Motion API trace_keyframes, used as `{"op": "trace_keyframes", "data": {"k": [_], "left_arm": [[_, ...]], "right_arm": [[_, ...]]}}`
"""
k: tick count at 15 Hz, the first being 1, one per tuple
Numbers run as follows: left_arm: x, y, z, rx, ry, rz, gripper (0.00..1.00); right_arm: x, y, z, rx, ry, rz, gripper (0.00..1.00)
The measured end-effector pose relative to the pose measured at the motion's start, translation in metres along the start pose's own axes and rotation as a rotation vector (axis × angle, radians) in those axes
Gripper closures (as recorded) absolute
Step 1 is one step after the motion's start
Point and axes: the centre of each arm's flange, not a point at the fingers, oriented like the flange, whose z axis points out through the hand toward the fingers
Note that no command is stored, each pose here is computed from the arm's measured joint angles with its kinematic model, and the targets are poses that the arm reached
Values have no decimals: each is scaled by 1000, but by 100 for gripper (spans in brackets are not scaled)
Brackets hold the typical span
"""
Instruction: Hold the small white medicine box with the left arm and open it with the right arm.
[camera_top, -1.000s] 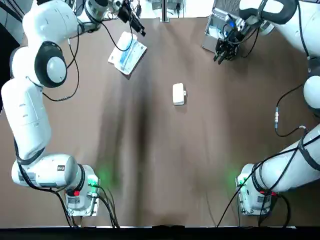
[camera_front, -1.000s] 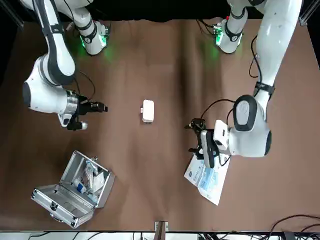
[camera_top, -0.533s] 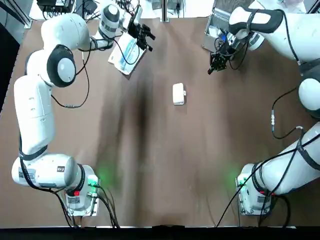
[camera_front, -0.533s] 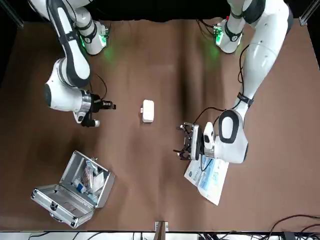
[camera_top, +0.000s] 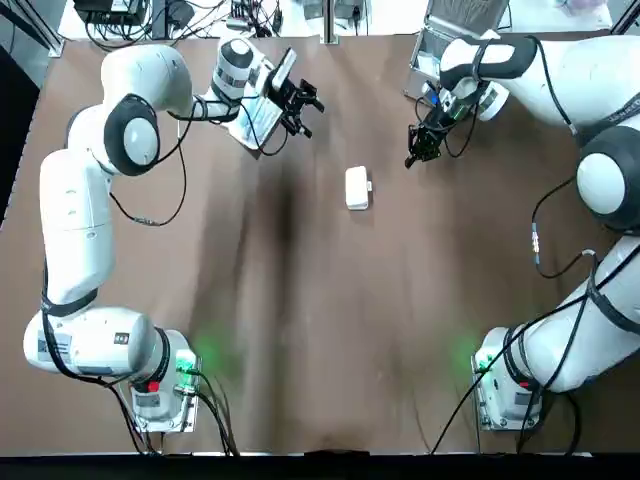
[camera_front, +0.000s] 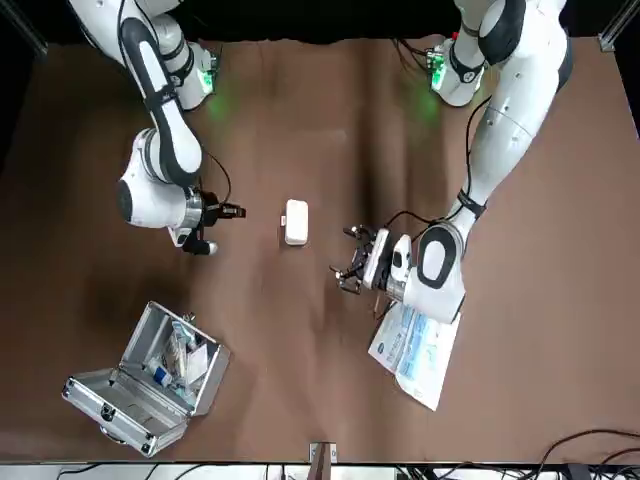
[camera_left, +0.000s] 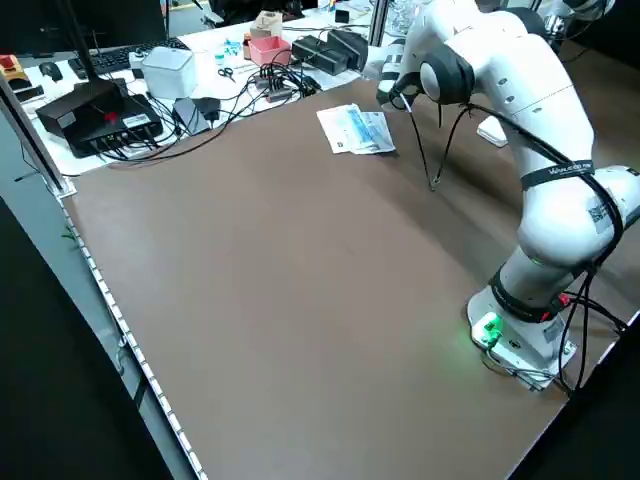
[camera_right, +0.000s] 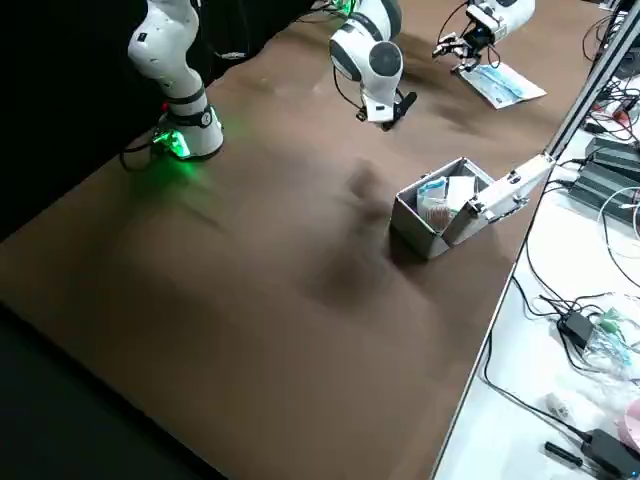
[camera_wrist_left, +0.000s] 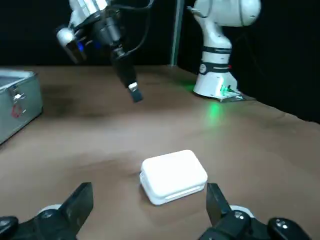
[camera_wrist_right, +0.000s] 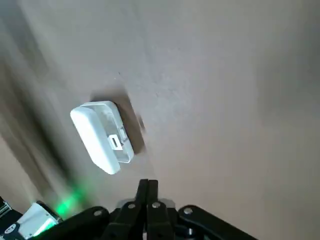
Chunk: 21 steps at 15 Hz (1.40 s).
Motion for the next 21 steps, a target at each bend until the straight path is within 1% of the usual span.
{"op": "trace_keyframes", "data": {"k": [2,4,6,8,9,11,13,17,21], "left_arm": [[-6,7,18,-33,9,38,0],[-18,14,40,-67,17,37,0],[-32,17,60,-75,20,74,0],[-41,16,81,-40,38,162,0],[-47,13,91,-3,28,176,0],[-56,12,108,45,8,169,0],[-64,14,123,55,-1,152,0],[-84,17,136,67,-26,126,0],[-88,17,141,103,-25,100,1]], "right_arm": [[-1,-1,11,0,-17,7,99],[-1,-1,19,-3,-28,9,99],[-3,-4,27,11,-39,19,99],[-6,-9,39,23,-54,27,99],[-7,-10,45,21,-61,30,99],[-5,-9,56,16,-69,37,99],[-2,-8,66,7,-77,40,99],[3,-10,74,5,-84,42,99],[8,-10,88,14,-96,60,99]]}}
